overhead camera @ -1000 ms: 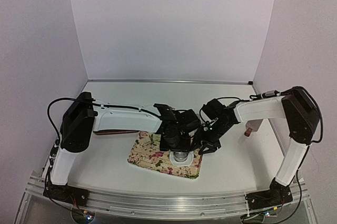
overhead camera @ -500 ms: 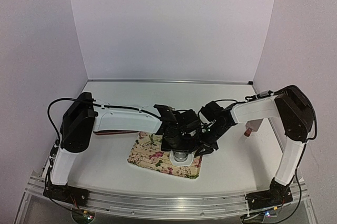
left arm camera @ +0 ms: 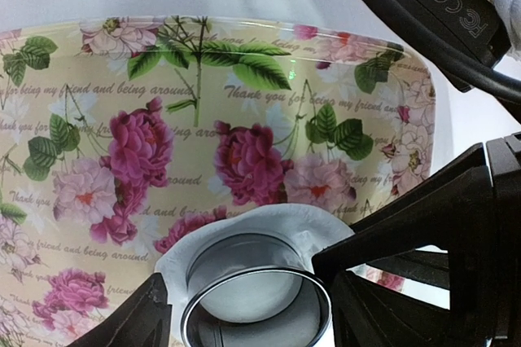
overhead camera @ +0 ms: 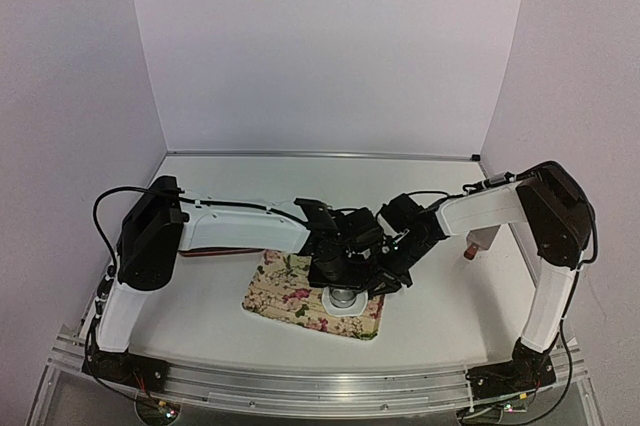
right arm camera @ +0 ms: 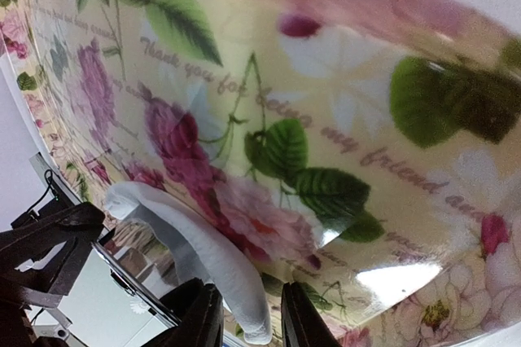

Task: Roll out the dumpling wrappers from the dough
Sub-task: Adjust the plate at the center of the board.

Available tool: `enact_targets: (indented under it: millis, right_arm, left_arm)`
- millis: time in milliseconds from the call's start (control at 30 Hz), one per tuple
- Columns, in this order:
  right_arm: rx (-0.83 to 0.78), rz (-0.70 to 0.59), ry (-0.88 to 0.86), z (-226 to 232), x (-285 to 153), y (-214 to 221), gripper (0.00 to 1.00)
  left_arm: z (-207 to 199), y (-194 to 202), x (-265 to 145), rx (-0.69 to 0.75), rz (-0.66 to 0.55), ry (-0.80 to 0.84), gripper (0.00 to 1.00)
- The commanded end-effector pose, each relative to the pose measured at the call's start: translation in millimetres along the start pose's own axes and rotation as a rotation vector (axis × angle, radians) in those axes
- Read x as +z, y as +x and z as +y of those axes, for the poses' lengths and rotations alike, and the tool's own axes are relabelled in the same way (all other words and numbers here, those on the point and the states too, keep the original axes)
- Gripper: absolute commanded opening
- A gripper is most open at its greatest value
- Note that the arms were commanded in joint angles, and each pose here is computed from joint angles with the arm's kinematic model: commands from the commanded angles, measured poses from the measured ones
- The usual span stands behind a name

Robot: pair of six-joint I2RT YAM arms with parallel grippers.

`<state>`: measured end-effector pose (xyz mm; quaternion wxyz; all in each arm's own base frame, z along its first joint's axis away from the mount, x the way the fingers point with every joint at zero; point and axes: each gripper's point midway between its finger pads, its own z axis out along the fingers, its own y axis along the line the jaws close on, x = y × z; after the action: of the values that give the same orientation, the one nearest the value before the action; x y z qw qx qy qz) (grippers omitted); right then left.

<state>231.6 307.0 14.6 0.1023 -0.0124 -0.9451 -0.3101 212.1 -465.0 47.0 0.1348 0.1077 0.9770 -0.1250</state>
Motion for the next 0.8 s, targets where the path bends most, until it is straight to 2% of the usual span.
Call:
enact_targets:
  millis: [0,433,767]
  right_arm:
    - [0.007,-0.012,0.028,-7.2,1.5,1.2,0.00]
    - [0.024,0.071,-0.055,3.6,-2.2,21.7,0.00]
    - [0.016,0.118,-0.147,16.7,-11.6,39.7,0.00]
  left_arm:
    - [18.2,10.9,13.2,0.010,0.044,-0.083,0.64]
    - [38.2,25.7,22.8,0.009,0.079,-0.151,0.55]
    - [49.1,31.5,24.5,-0.001,0.090,-0.183,0.53]
